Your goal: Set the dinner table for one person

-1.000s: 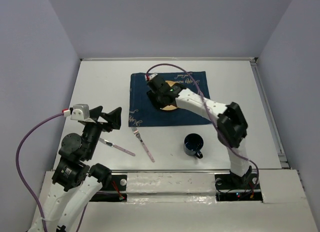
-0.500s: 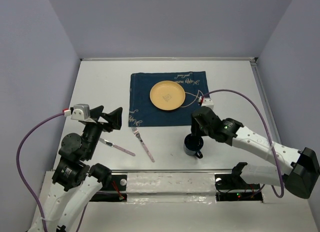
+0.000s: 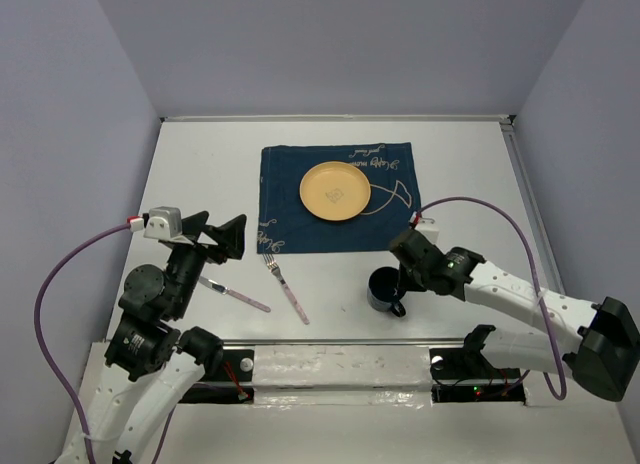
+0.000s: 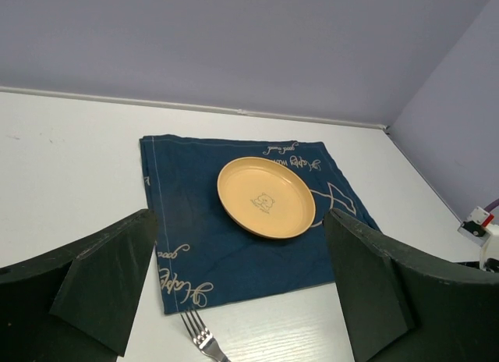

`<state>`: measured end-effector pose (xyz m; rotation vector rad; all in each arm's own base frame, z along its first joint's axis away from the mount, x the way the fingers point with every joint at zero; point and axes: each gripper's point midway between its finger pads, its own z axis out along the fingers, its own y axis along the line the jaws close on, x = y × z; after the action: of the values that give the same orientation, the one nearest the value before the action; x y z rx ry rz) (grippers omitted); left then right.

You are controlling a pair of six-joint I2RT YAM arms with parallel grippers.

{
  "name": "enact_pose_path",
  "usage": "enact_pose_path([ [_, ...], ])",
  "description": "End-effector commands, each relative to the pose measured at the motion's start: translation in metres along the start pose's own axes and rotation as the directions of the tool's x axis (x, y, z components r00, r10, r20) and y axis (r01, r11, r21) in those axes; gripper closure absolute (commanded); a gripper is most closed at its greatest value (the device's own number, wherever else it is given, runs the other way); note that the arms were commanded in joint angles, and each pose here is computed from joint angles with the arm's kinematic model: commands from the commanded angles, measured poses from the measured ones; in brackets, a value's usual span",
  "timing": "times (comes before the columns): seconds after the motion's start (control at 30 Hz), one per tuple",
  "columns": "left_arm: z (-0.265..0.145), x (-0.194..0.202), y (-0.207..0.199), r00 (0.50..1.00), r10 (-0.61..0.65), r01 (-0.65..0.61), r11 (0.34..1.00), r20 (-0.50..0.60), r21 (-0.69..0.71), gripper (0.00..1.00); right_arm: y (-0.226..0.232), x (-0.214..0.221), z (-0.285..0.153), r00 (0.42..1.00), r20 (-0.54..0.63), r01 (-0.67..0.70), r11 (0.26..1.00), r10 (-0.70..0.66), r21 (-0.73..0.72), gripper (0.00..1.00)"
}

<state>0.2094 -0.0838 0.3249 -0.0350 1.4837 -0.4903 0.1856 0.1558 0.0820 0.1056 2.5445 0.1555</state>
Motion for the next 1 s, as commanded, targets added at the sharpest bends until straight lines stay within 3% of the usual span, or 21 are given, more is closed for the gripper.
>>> enact_pose_path([
  [0.0, 0.004, -0.011, -0.005, 0.999, -0.007, 0.006, 1.0, 0.039, 0.019, 0.01, 0.011, -0.005, 0.002, 1.0, 0.013, -0.012, 1.0, 0.012, -0.022, 0.8],
  [0.07, 0.005, -0.011, -0.005, 0.999, -0.007, 0.006, 1.0, 0.04, 0.016, 0.01, 0.011, -0.01, 0.002, 1.0, 0.027, -0.004, 1.0, 0.004, -0.012, 1.0],
  [0.2, 0.004, -0.011, -0.006, 0.999, -0.008, 0.007, 1.0, 0.041, 0.022, 0.01, 0.014, -0.049, -0.018, 0.988, 0.151, 0.007, 1.0, -0.005, -0.01, 1.0],
  [0.3, 0.005, -0.011, -0.007, 0.999, -0.009, 0.008, 1.0, 0.041, 0.027, 0.01, 0.021, -0.105, -0.038, 0.961, 0.274, 0.024, 1.0, -0.025, 0.008, 1.0],
  [0.4, 0.004, -0.012, -0.006, 0.999, -0.008, 0.007, 1.0, 0.043, 0.026, 0.01, -0.002, -0.183, -0.029, 0.927, 0.375, -0.049, 0.998, 0.034, 0.032, 1.0],
  [0.5, 0.003, -0.012, -0.005, 0.999, -0.013, 0.012, 1.0, 0.047, 0.017, 0.01, 0.003, -0.244, -0.02, 0.897, 0.439, -0.049, 0.999, 0.054, -0.023, 1.0],
  [0.73, 0.0, -0.015, -0.006, 0.998, -0.016, 0.014, 1.0, 0.058, 0.025, 0.01, -0.012, -0.355, 0.032, 0.88, 0.471, -0.094, 0.995, 0.064, 0.039, 1.0],
  [0.83, 0.0, -0.015, -0.006, 0.998, -0.015, 0.013, 1.0, 0.058, 0.027, 0.01, -0.026, -0.37, 0.071, 0.898, 0.432, -0.124, 0.991, 0.088, 0.057, 1.0],
  [0.97, -0.001, -0.016, -0.006, 0.998, -0.016, 0.014, 0.999, 0.061, 0.029, 0.01, -0.033, -0.392, 0.093, 0.897, 0.429, -0.144, 0.988, 0.106, 0.057, 1.0],
])
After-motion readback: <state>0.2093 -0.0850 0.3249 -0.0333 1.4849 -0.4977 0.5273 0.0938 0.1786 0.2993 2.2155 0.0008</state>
